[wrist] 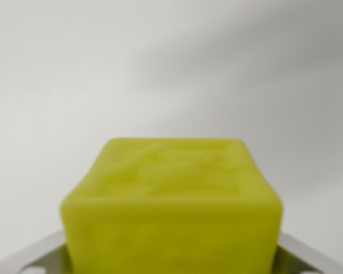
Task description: Pick yellow cube
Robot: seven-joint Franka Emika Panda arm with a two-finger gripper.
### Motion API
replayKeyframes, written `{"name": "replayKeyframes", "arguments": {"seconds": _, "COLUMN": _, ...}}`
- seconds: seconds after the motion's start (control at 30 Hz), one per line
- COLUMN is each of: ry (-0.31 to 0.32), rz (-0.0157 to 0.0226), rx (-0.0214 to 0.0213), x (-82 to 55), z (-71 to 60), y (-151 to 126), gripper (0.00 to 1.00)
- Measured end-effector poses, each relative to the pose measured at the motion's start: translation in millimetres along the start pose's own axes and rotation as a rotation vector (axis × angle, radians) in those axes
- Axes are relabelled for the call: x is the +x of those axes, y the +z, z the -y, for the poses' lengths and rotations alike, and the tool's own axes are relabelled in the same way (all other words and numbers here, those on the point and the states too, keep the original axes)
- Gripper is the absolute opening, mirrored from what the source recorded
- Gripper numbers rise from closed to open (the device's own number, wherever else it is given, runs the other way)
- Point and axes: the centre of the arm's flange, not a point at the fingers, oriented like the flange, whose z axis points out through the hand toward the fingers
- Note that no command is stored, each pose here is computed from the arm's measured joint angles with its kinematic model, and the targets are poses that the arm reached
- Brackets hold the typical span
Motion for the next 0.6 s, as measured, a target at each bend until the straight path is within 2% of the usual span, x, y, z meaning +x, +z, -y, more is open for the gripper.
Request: {"name": "replayKeyframes", "arguments": {"seconds": 0.6, "ry": 0.000, "rz": -0.0001, "rx": 0.0001, "x": 0.0, "z": 0.0, "y": -21, "gripper": 0.00}}
